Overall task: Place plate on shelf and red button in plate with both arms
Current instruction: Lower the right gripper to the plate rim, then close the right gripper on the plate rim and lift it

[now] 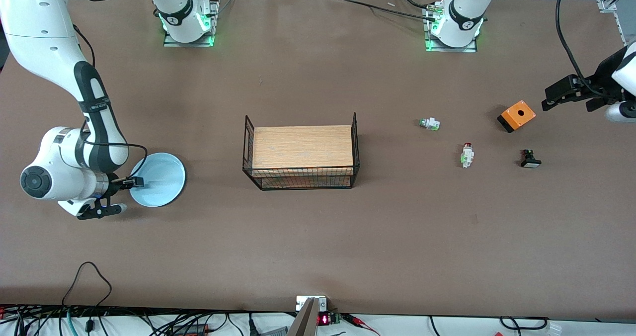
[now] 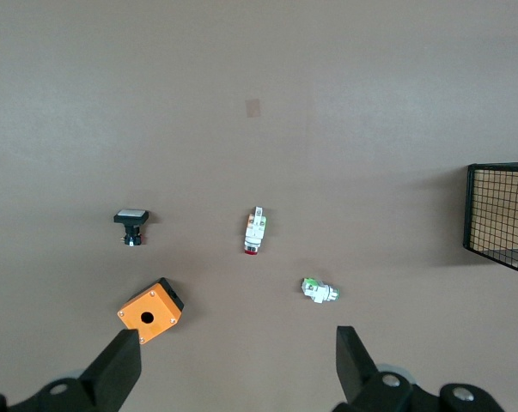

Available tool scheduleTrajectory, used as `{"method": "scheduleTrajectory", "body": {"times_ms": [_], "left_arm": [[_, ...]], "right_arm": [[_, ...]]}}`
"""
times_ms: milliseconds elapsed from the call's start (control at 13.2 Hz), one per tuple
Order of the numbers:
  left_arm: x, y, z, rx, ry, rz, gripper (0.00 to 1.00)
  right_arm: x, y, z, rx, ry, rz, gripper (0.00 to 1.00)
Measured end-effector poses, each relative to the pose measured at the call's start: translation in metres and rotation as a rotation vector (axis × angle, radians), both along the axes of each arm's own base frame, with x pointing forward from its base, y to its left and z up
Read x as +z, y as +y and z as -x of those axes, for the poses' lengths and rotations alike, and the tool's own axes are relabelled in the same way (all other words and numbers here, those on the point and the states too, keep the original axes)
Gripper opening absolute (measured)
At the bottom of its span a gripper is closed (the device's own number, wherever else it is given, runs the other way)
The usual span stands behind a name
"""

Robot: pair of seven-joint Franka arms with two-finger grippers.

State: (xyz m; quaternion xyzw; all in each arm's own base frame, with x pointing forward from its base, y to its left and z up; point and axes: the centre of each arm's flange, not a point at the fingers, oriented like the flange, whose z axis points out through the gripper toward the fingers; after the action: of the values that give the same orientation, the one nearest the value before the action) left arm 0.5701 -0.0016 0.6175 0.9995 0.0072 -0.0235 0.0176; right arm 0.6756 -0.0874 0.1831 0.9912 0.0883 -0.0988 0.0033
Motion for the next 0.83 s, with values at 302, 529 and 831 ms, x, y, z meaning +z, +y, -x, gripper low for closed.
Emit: {"method": "scheduleTrajectory", "body": {"times_ms": [302, 529, 831], "left_arm": [[-0.0022, 0.0002, -0.0011, 0.0, 0.004, 0.0, 1.0], [-0.0023, 0.0002, -0.0011, 0.0, 0.004, 0.0, 1.0], [-0.0032, 0.0003, -0.0004, 0.0, 0.012, -0.001, 1.0]], "right_arm": [[-0.0045, -0.0017, 0.0015, -0.005, 0.011, -0.005, 0.38], [-0.0004, -0.0056, 0.0039, -0.016, 0.049, -0.013, 0.07], [0.0005, -0.01, 0.0078, -0.028, 0.088, -0.023, 0.04]]}}
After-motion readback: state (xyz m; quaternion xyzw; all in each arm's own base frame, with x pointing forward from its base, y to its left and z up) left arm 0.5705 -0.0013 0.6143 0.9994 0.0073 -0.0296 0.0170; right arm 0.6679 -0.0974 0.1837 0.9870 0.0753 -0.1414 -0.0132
